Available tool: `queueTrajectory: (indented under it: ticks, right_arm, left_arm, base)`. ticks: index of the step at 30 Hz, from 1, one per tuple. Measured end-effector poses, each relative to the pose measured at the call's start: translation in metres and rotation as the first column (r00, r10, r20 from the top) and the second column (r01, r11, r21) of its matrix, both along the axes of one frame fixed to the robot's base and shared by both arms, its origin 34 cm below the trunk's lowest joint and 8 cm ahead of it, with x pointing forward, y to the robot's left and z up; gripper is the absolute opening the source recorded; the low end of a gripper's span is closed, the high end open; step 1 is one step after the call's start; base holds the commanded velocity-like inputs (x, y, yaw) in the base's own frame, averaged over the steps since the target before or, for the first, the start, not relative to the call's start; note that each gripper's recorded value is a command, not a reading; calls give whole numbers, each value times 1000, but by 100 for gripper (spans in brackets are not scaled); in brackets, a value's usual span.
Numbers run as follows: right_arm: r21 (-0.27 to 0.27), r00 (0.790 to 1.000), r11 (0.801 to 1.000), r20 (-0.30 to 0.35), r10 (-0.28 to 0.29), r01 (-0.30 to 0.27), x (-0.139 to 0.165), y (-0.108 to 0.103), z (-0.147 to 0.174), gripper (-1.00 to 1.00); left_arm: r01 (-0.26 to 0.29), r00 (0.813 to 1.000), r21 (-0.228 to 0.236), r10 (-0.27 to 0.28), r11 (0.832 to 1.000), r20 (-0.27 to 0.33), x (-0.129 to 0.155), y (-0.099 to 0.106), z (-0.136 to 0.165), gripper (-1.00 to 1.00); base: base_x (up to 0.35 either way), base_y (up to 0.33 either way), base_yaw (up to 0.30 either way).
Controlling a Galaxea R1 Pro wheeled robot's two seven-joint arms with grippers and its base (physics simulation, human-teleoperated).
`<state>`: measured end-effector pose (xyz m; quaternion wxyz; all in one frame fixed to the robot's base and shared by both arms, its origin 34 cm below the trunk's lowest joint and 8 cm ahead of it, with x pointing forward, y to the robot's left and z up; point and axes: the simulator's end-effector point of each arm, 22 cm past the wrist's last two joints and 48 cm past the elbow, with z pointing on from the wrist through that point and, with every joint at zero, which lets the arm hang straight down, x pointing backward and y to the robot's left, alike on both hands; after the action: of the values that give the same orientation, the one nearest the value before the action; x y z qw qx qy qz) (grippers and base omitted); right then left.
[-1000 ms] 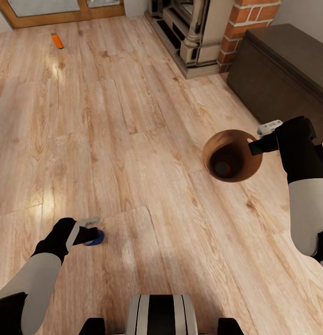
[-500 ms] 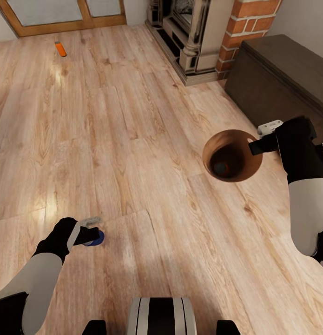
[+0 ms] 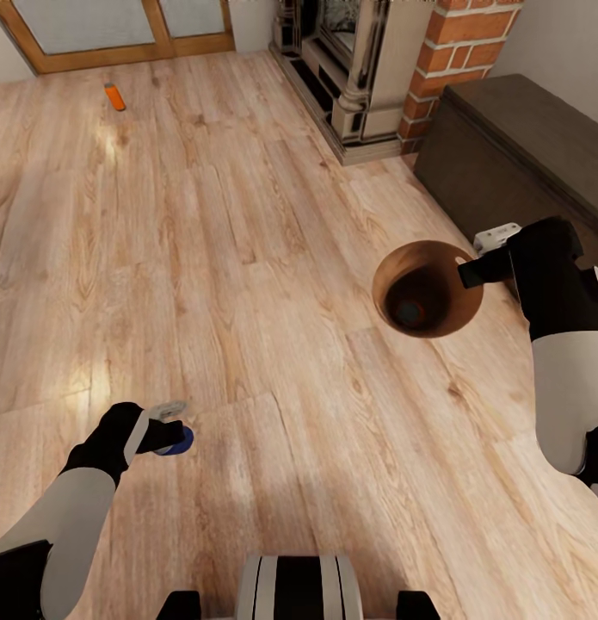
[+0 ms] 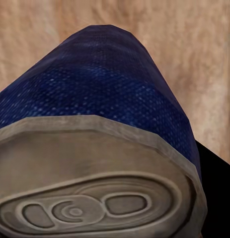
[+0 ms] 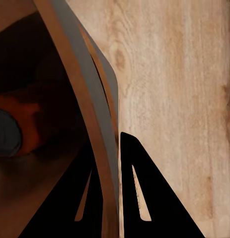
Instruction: Put the three can of soda from the living room inside the tash can in the kitchen.
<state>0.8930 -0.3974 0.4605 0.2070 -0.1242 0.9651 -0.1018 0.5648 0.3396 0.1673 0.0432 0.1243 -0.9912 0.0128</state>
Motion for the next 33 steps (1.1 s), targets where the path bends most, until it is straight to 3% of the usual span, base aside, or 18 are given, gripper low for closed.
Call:
queueTrajectory:
  ticks: [2,5,9,10,12,14,17,20,21,22,27,31,32,33]
  right_arm:
    - [-9,1000,1000,2,23,-23,3,12,1,-100]
    - [77,1000,997,-3,27,-27,3,36,1,-100]
    - [37,999,999,-20,34,-33,-1,33,1,-100]
    - [27,998,999,-30,47,-46,-5,39,-4,-100]
    - [92,998,995,-45,43,-39,-8,55,-6,-100]
    - [124,998,991,-40,52,-47,-7,67,-3,-100]
    - [99,997,994,-57,57,-51,-12,68,-4,-100]
    - [123,995,991,-77,67,-57,-19,77,-8,-100]
    - [142,994,988,-81,68,-56,-20,82,-7,-100]
    - [157,993,986,-91,76,-61,-23,86,-8,-100]
    - [177,991,982,-102,90,-71,-24,91,-1,-100]
    - [242,985,968,-132,107,-73,-35,106,-2,-100]
    - [250,983,965,-143,111,-72,-38,108,-3,-100]
    - [250,983,966,-148,112,-72,-39,108,-3,-100]
  left_arm:
    - [-4,1000,-14,4,1000,-13,0,-3,6,-100]
    - [-10,999,-25,9,1000,-37,-1,-6,15,-100]
    - [-17,999,-44,15,999,-44,8,-7,31,-100]
    - [-20,1000,-64,19,998,-17,30,-6,43,-100]
    - [-25,1000,-82,25,996,-3,43,-6,54,-100]
    - [-34,999,-107,36,994,10,59,-2,69,-100]
    - [-40,996,-151,52,988,76,93,7,95,-100]
    - [-36,981,-253,82,967,173,139,12,132,-100]
    - [-32,979,-269,85,963,186,145,11,139,-100]
    - [-20,969,-315,96,949,226,164,10,157,-100]
    - [4,951,-370,111,929,289,193,15,194,-100]
    - [31,936,-442,129,897,327,209,6,222,-100]
    - [47,931,-474,134,879,341,213,-2,231,-100]
    - [60,930,-484,127,873,344,214,-5,236,-100]
  base:
    - [0,0,0]
    - [0,0,0]
    - [0,0,0]
    - [0,0,0]
    - [0,0,0]
    - [0,0,0]
    - [0,0,0]
    - [0,0,0]
    - [0,0,0]
    - [0,0,0]
    - [0,0,0]
    - [0,0,0]
    - [0,0,0]
    - [0,0,0]
